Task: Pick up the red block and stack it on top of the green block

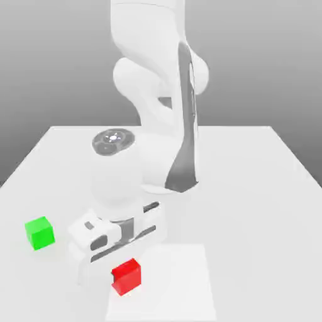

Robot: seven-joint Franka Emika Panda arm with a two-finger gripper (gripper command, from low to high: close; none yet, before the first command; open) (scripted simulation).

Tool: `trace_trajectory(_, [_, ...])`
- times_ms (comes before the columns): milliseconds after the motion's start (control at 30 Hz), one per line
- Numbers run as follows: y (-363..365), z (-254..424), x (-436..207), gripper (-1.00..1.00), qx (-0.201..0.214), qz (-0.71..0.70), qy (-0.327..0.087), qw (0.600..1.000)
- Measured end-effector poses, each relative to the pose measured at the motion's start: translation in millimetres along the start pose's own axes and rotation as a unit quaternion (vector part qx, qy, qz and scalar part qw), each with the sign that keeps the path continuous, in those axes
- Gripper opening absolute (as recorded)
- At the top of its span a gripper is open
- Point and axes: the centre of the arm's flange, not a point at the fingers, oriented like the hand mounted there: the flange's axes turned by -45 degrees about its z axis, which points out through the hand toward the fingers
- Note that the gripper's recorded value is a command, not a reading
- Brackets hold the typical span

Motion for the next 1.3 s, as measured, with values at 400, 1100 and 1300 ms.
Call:
trace_trajectory(400, [47.1, -67.3, -81.5, -1.0, 0.0, 0.246, 0.0, 0.969])
trace_trajectory(1100, [81.3, -32.4, -246.6, 1.0, 0.001, 0.681, 0.001, 0.732])
trace_trajectory(1300, [81.1, -30.0, -247.1, 1.0, 0.0, 0.682, 0.001, 0.732])
